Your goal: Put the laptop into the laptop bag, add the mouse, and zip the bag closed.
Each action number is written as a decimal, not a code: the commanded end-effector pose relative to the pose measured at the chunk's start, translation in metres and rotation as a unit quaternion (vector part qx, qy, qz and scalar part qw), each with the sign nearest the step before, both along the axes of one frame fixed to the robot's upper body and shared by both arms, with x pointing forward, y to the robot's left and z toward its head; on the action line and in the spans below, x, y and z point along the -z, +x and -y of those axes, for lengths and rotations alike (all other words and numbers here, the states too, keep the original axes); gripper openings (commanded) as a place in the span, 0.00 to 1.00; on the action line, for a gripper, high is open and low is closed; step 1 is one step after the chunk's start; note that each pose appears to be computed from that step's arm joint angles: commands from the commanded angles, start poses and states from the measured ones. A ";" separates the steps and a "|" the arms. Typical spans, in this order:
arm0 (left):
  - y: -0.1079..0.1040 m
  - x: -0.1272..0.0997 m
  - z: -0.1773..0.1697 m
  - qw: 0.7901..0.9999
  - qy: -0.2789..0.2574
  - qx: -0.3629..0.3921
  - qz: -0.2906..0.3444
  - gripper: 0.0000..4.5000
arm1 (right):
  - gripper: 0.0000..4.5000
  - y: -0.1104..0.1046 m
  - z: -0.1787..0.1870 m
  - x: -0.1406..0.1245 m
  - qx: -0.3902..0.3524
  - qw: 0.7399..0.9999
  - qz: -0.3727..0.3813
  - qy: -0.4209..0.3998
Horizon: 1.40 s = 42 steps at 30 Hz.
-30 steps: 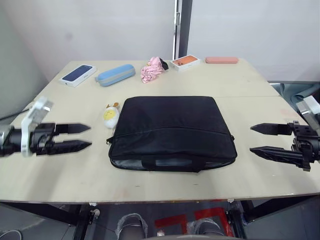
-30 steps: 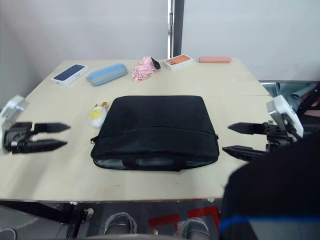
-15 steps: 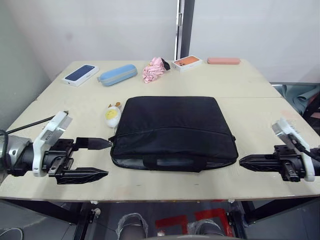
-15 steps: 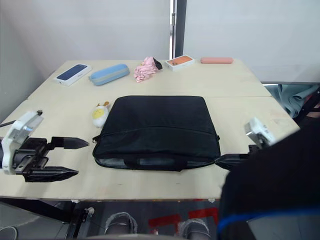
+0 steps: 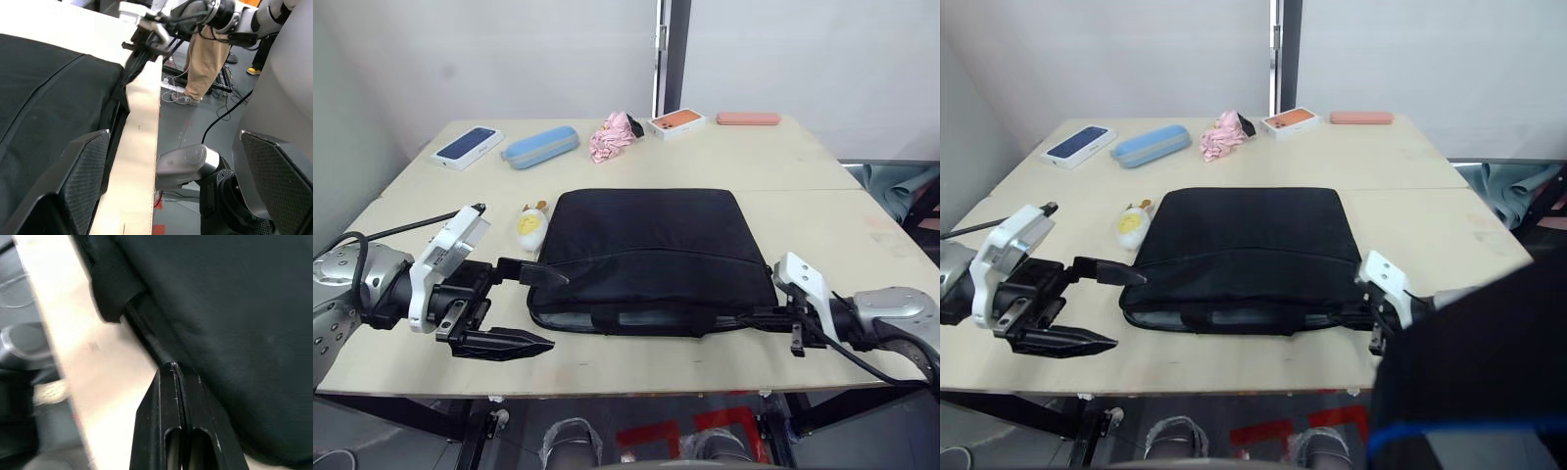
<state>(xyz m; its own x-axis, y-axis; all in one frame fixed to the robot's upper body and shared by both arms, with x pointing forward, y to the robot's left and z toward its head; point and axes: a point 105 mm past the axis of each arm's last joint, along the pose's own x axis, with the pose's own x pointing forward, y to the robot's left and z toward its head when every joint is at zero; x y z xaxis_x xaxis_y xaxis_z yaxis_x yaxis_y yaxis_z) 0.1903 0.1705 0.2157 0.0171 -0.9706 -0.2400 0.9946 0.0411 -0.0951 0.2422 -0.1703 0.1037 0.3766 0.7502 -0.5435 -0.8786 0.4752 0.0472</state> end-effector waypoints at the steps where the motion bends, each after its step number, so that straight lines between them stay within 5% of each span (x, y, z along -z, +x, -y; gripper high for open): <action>1: -0.007 -0.009 -0.001 1.000 -0.003 0.015 0.021 1.00 | 0.00 0.006 -0.009 -0.002 -0.005 1.000 0.024 -0.002; 12: -0.009 -0.011 -0.003 0.999 -0.006 0.015 0.030 1.00 | 0.00 0.009 -0.047 0.005 -0.037 0.998 0.033 0.031; 23: -0.007 -0.007 -0.015 0.999 0.001 -0.002 0.038 1.00 | 0.00 -0.010 -0.064 -0.008 -0.098 0.992 -0.005 0.080; 29: 0.024 0.000 -0.005 0.999 0.002 -0.006 0.039 1.00 | 0.00 -0.005 -0.070 -0.023 -0.106 0.988 0.011 0.107; 42: 0.038 -0.001 -0.001 0.999 -0.005 -0.003 0.035 1.00 | 0.00 0.009 -0.085 -0.037 -0.123 0.986 0.029 0.113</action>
